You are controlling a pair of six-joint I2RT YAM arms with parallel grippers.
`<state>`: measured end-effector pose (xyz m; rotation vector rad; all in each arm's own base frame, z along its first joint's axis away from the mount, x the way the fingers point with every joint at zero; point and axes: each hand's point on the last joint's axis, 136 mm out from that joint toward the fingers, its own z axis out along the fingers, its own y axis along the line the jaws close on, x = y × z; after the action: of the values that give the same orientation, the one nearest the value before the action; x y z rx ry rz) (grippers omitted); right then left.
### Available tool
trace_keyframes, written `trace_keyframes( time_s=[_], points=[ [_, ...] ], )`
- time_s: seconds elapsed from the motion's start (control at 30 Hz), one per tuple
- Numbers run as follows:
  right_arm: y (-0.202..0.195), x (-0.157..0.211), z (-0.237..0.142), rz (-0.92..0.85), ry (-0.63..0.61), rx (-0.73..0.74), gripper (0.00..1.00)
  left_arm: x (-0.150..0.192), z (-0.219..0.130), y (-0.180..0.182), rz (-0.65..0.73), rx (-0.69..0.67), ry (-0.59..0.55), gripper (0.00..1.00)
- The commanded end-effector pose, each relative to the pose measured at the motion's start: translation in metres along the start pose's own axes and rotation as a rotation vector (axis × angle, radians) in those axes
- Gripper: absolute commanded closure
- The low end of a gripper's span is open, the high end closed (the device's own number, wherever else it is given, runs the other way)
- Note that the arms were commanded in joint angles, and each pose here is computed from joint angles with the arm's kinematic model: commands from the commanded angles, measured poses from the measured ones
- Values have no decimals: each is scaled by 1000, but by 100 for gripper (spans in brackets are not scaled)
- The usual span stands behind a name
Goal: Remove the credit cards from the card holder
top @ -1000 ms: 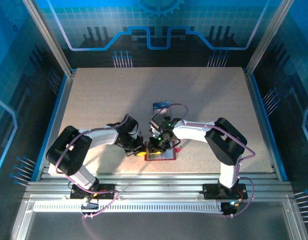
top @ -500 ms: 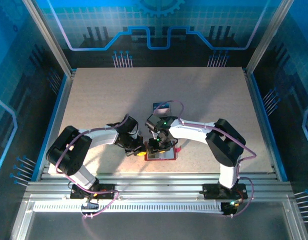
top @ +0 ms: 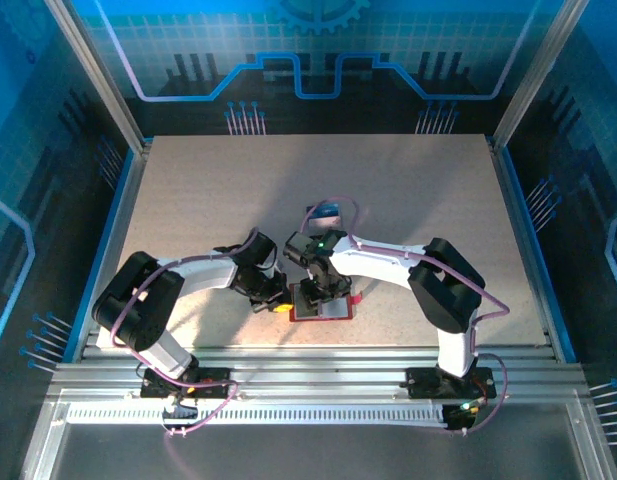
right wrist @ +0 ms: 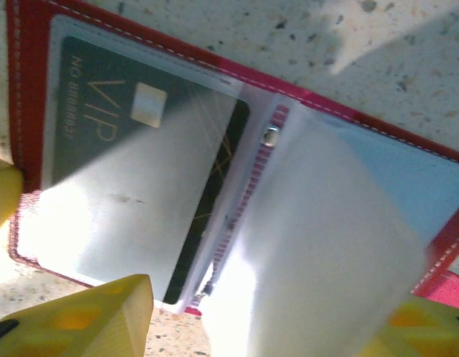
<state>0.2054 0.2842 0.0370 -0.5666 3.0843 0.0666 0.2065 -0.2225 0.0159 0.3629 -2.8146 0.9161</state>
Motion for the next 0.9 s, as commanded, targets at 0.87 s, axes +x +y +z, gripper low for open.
trace_keyframes(
  time_s=[0.87],
  points=[
    [-49, 13, -32, 110, -67, -47, 47, -8, -18, -36, 61, 29, -25, 100]
  ],
)
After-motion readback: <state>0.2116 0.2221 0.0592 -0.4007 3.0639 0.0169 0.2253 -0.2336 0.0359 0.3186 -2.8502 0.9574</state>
